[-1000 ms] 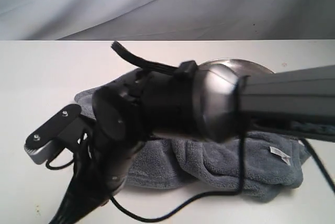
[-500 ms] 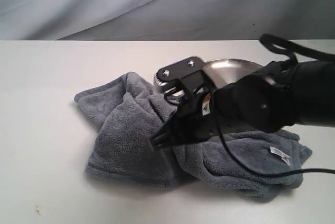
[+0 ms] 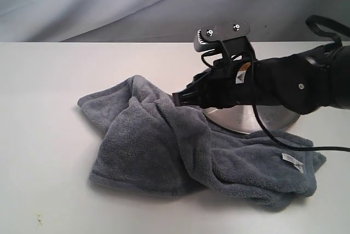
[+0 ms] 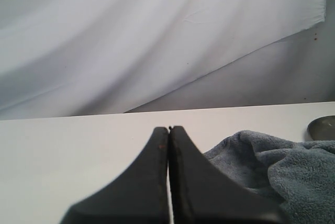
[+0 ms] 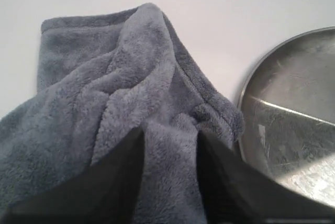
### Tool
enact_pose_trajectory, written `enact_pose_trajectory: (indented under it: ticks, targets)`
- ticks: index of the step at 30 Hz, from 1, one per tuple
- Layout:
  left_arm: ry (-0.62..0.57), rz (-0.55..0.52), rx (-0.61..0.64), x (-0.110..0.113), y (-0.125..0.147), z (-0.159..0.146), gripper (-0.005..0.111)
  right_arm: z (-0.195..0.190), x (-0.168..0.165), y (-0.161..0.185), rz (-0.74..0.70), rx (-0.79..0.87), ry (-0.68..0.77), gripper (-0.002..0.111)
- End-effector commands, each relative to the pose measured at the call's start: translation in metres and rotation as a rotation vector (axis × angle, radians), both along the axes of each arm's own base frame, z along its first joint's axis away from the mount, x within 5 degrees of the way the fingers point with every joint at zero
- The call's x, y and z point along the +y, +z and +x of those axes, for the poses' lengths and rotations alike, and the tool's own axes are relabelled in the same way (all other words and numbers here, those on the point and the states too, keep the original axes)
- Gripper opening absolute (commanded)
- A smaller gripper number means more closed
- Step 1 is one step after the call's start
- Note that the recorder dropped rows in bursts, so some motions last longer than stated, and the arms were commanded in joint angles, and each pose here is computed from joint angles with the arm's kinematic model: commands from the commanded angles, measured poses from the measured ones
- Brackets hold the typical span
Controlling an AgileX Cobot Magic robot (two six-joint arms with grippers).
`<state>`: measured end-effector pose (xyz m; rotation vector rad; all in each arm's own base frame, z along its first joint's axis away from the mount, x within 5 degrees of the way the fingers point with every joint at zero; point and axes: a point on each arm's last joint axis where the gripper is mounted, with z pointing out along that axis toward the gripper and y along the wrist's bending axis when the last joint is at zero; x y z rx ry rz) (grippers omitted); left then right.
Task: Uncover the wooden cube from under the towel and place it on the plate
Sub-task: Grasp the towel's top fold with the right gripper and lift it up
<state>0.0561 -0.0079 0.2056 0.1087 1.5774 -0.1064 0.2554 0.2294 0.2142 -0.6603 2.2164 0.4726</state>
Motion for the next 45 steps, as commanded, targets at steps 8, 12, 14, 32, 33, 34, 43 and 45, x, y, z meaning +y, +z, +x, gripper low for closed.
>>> enact_pose_trajectory:
  ticks: [8, 12, 14, 32, 33, 34, 43, 45]
  targets:
    - [0.003, -0.006, -0.010, 0.000, 0.000, 0.000, 0.000, 0.019, 0.005, -0.051, -0.037, 0.019, -0.033, 0.065]
    - [0.003, -0.006, -0.010, 0.000, 0.000, 0.000, 0.000, 0.020, 0.006, -0.067, -0.048, 0.061, -0.051, 0.065]
    - [0.003, -0.006, -0.010, 0.000, 0.000, 0.000, 0.000, 0.020, 0.006, -0.068, -0.050, 0.064, -0.052, 0.063]
    - [0.003, -0.006, -0.010, 0.000, 0.000, 0.000, 0.000, -0.003, 0.021, -0.029, 0.034, 0.029, -0.002, 0.059]
    - [0.003, -0.006, -0.010, 0.000, 0.000, 0.000, 0.000, -0.002, 0.022, -0.035, 0.023, 0.040, -0.002, 0.059]
    - [0.003, -0.006, -0.010, 0.000, 0.000, 0.000, 0.000, -0.002, 0.022, -0.040, 0.013, 0.052, -0.004, 0.059]
    - [0.003, -0.006, -0.010, 0.000, 0.000, 0.000, 0.000, -0.010, 0.033, -0.058, -0.042, 0.069, 0.057, 0.055]
    - [0.003, -0.006, -0.010, 0.000, 0.000, 0.000, 0.000, -0.010, 0.033, -0.058, -0.041, 0.074, 0.053, 0.047]
